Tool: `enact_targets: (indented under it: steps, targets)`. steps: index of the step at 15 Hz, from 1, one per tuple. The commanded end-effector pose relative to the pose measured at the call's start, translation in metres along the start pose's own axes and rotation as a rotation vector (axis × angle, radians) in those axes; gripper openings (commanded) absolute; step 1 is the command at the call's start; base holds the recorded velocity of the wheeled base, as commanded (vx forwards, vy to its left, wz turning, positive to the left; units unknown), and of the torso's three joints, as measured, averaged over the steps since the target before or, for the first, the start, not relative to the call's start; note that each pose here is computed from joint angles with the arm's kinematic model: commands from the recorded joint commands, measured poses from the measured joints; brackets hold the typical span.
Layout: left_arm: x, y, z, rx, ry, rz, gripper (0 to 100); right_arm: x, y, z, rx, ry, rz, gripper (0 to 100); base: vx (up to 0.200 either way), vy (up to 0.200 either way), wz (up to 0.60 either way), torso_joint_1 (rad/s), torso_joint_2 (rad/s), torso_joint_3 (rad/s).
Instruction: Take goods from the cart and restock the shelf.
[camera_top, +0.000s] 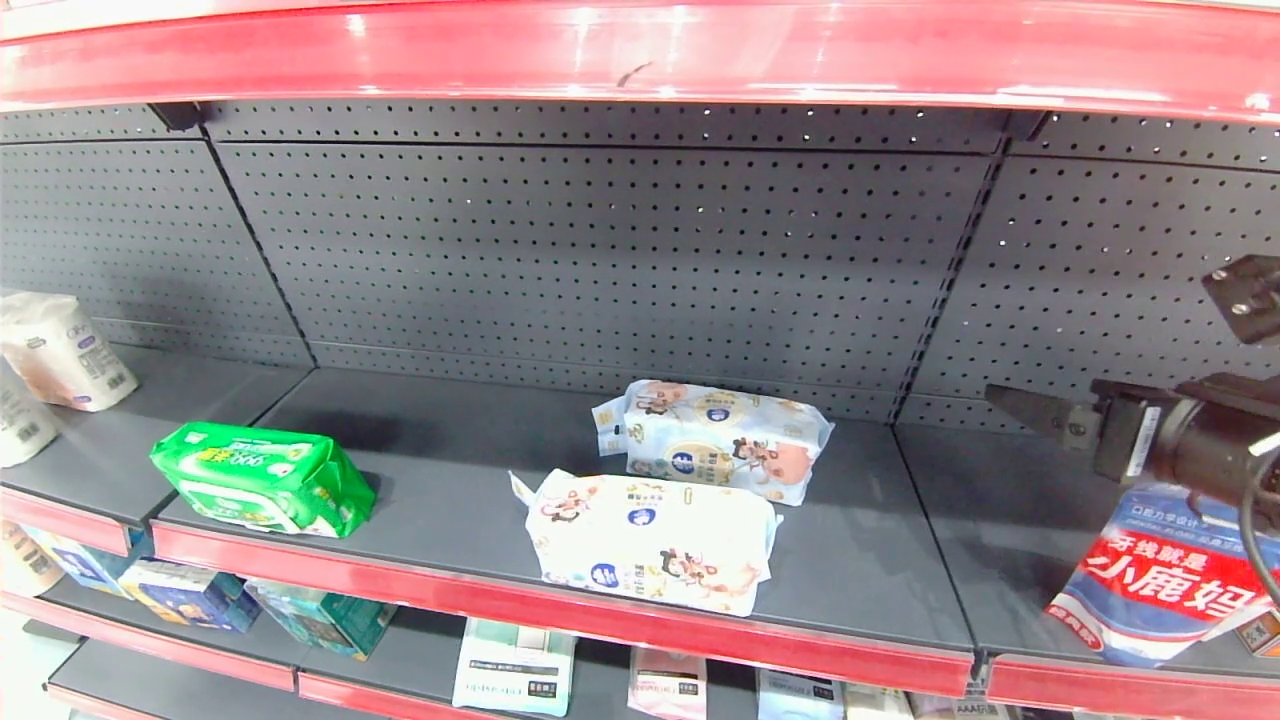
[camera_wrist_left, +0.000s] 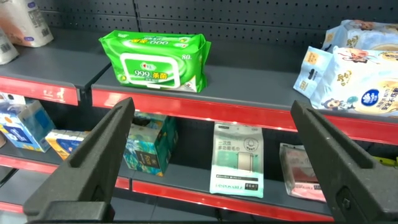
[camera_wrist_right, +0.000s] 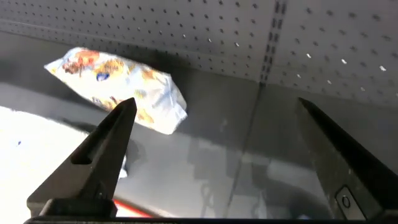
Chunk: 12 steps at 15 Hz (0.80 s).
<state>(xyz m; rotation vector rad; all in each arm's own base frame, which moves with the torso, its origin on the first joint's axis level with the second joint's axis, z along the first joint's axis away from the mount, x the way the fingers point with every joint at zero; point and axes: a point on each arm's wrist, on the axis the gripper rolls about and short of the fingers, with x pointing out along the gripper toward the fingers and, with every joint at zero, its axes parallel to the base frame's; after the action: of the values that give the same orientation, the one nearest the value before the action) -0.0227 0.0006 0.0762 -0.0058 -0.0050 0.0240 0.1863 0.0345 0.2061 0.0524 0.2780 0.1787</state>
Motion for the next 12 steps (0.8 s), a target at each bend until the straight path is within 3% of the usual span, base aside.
enact_targets:
  steps: [1,6,8,10,12]
  targets:
    - [0.0,0.0,0.0,0.0,0.002,0.001,100,-0.032,-0.004,-0.009,-0.013,-0.052,-0.019,100,0.0,0.0,0.0,0.0,0.0,0.0]
    - [0.0,0.0,0.0,0.0,0.0,-0.001,100,-0.087,-0.018,-0.033,-0.085,-0.158,-0.072,100,0.0,0.0,0.0,0.0,0.0,0.0]
    - [0.0,0.0,0.0,0.0,-0.001,0.0,100,-0.116,-0.018,-0.068,-0.114,-0.197,-0.134,100,0.0,0.0,0.0,0.0,0.0,0.0]
    - [0.0,0.0,0.0,0.0,0.0,0.001,100,-0.143,-0.01,-0.122,-0.135,-0.261,-0.125,100,0.0,0.0,0.0,0.0,0.0,0.0]
    - [0.0,0.0,0.0,0.0,0.0,0.001,100,-0.16,-0.006,-0.149,-0.148,-0.329,-0.135,100,0.0,0.0,0.0,0.0,0.0,0.0]
